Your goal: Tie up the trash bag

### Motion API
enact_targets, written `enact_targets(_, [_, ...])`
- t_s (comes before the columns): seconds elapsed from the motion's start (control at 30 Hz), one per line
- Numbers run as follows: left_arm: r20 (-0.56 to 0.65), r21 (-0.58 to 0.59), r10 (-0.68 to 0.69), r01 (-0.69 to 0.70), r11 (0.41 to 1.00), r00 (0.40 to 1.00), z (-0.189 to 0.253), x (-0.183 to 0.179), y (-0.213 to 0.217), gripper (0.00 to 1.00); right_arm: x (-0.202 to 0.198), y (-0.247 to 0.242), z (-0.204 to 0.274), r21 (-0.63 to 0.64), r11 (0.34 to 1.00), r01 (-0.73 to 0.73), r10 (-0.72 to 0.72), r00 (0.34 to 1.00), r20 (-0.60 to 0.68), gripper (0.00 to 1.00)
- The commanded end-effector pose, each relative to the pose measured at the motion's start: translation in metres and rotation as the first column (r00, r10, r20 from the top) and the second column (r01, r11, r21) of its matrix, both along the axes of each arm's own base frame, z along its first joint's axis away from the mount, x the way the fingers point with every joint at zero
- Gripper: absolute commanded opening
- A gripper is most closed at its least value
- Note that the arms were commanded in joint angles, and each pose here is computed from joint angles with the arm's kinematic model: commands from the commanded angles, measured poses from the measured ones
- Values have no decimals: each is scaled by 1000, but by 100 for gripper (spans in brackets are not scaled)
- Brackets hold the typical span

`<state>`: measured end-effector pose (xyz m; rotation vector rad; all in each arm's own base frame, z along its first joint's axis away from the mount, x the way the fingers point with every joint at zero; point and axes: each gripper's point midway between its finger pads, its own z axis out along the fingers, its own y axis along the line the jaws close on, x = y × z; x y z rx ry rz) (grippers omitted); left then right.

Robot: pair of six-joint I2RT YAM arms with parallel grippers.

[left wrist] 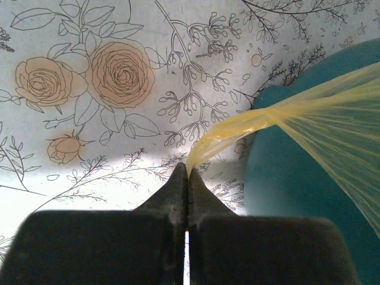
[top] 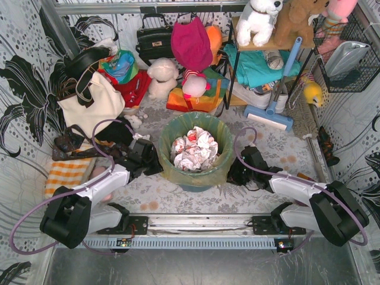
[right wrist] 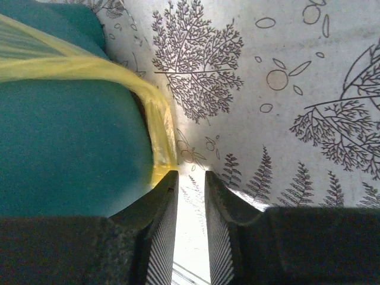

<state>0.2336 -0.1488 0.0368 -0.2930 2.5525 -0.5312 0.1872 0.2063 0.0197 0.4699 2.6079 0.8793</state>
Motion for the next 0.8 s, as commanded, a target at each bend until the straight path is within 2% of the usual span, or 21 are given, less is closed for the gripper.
enact_targets(0.0, [32, -17, 5, -4, 1000, 999, 13, 9, -3, 0, 0, -5, -5, -16, 1000, 26, -26, 1000, 9, 21])
enact_targets(0.17, [31, -14, 4, -3, 1000, 1000, 13, 9, -3, 0, 1, -10, 2, -24, 999, 49, -48, 998, 31, 8])
enact_targets(0.23, [29, -12, 3, -2, 1000, 1000, 12, 9, -3, 0, 0, -11, 7, -15, 998, 64, -63, 998, 28, 7])
enact_targets(0.27, [28, -11, 2, -2, 1000, 1000, 12, 9, -3, 0, 0, -11, 9, -5, 997, 76, -76, 997, 23, 9])
enact_targets(0.43, [25, -8, -2, 2, 1000, 1000, 11, 10, -3, 0, 2, -2, 25, 150, 970, 192, -193, 981, -7, 32])
enact_targets(0.6, [22, -9, -5, 5, 1000, 1000, 11, 9, -3, 0, 6, 0, 33, 342, 875, 344, -337, 938, -80, 52])
enact_targets(0.7, [21, -9, -2, 3, 1000, 1000, 11, 9, -3, 0, 8, -1, 33, 397, 822, 409, -391, 911, -130, 55])
enact_targets(0.77, [22, -10, -2, 3, 1000, 1000, 11, 9, -3, 0, 9, 0, 29, 395, 811, 431, -402, 902, -159, 55])
